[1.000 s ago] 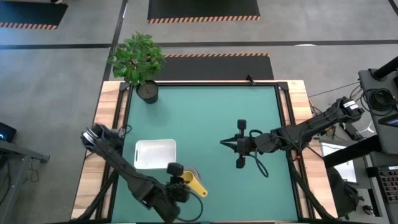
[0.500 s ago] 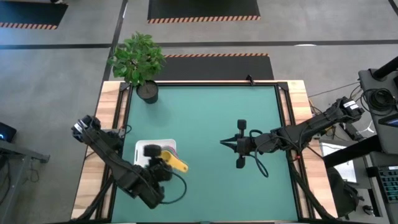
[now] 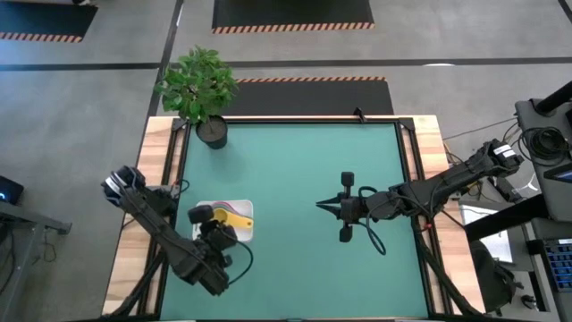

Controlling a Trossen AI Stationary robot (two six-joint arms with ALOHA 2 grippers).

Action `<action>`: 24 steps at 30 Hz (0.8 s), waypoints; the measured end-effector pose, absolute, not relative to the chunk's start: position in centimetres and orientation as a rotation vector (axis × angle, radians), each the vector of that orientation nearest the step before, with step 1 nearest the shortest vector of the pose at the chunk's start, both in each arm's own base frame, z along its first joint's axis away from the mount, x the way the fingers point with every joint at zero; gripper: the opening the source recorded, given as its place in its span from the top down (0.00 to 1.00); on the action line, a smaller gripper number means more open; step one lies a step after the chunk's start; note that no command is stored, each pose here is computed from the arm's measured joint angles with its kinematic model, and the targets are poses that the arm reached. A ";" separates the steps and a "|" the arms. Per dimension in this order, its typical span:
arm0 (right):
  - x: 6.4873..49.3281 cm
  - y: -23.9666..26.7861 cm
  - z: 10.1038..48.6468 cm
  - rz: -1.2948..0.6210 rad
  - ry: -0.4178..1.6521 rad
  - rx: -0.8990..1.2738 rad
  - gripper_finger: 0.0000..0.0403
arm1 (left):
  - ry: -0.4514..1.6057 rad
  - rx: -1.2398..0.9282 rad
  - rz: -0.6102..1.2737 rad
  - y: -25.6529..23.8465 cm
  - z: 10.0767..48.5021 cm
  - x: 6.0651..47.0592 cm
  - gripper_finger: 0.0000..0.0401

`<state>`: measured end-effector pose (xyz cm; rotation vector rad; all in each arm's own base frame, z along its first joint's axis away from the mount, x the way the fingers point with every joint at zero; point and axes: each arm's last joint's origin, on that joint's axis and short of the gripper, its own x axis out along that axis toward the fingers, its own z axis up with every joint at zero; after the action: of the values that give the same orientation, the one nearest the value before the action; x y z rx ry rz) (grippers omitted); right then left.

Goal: Nest measuring cups in basket
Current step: Put the stacked measuring cups into the white bin

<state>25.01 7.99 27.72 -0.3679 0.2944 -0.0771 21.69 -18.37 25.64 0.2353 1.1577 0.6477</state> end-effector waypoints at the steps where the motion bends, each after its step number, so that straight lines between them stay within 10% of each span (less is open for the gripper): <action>1: 25.0 8.0 27.7 -0.077 0.295 -0.368 0.98 | 1.154 0.224 0.660 -18.3 25.3 21.6 0.85; 24: 25.0 8.0 27.8 -0.078 0.291 -0.357 0.98 | 1.145 -0.076 0.671 -16.3 21.0 19.2 0.85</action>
<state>25.03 8.00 27.79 -0.3572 0.2913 -0.0779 19.16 -16.34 20.99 -0.0758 1.1449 0.6713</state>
